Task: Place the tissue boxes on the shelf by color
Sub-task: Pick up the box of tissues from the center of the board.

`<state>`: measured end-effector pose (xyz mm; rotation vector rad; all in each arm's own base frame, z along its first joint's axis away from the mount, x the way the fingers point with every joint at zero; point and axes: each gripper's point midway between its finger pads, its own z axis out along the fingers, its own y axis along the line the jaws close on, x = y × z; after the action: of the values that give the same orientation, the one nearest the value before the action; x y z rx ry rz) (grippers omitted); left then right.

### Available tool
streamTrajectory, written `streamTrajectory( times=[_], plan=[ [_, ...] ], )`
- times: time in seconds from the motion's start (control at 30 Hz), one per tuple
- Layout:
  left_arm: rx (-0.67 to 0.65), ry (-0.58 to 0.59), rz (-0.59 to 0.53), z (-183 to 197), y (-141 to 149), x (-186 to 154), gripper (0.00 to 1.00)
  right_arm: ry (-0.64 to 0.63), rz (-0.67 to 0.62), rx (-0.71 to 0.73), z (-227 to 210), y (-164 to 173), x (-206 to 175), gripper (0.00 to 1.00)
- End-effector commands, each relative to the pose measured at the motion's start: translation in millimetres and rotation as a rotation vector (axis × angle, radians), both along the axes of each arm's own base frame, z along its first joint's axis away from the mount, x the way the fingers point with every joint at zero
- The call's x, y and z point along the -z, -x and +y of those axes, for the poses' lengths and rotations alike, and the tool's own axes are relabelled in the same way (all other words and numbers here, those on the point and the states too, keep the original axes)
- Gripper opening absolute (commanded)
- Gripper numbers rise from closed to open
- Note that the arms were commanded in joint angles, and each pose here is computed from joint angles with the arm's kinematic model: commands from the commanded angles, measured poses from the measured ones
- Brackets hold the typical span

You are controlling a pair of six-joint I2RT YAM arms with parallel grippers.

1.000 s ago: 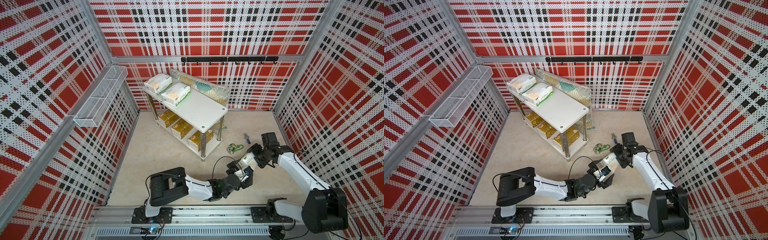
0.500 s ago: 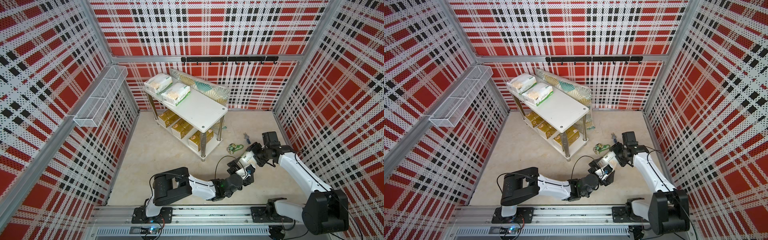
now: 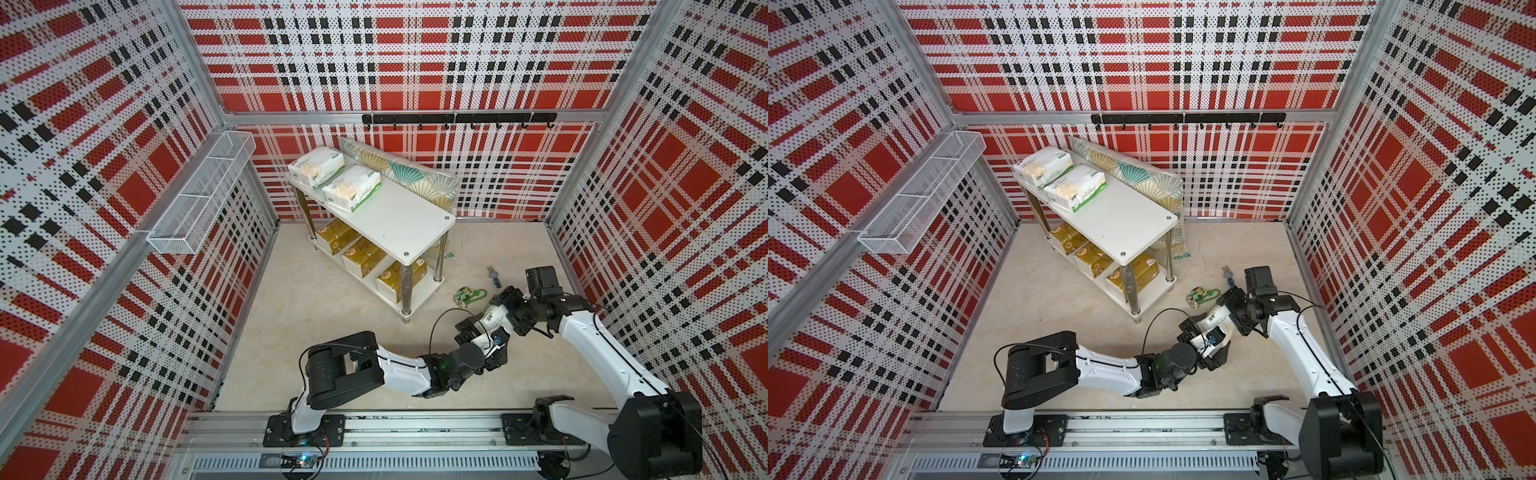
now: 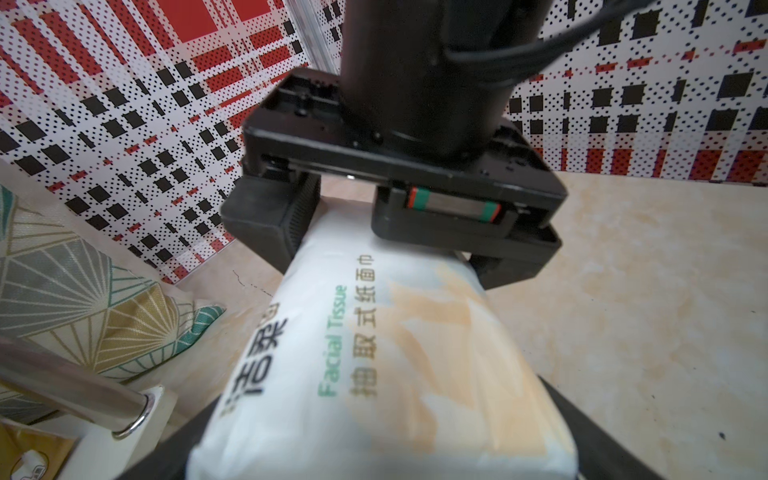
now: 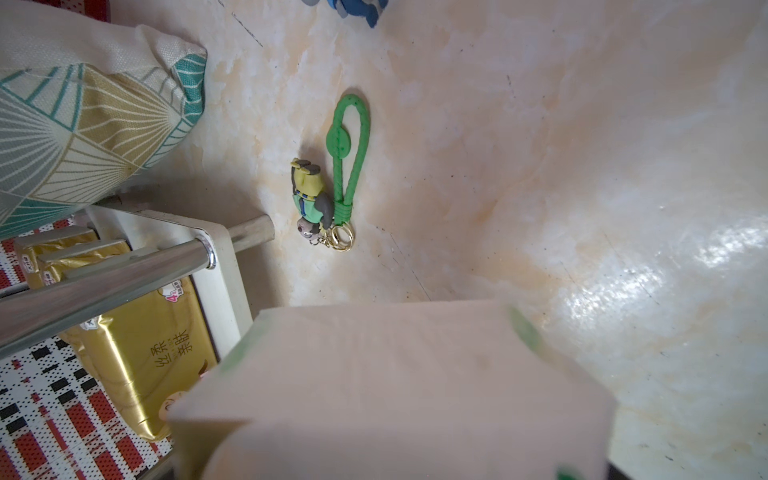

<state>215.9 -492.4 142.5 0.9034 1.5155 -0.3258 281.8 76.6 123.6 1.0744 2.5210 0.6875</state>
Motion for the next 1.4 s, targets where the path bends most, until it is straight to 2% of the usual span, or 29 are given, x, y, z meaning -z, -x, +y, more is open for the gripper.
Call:
streamTrajectory(
  times=[0.0,0.3,0.47,0.73,1.07,1.37],
  plan=[
    [0.005,-0.033,0.014,-5.4,-7.2,10.6,0.99,-0.038,0.014,-0.062,14.0,7.4,-1.7,0.79],
    [0.004,-0.034,0.018,-8.3,-14.8,10.9,0.9,-0.027,0.017,-0.067,13.0,10.1,-0.2,0.82],
    [0.036,-0.028,0.034,-7.7,-9.7,9.1,0.85,-0.005,0.023,-0.075,10.9,6.7,3.2,0.88],
    [0.092,0.011,0.098,-3.2,3.4,1.7,0.83,0.112,0.074,-0.072,-15.2,-3.4,13.7,1.0],
    [0.114,0.056,0.137,4.5,9.4,-9.8,0.8,0.151,0.093,-0.002,-55.5,-9.0,23.0,1.0],
    [0.16,0.131,0.168,11.8,17.8,-53.4,0.8,0.201,0.112,0.096,-103.2,-18.5,40.5,1.0]
  ],
)
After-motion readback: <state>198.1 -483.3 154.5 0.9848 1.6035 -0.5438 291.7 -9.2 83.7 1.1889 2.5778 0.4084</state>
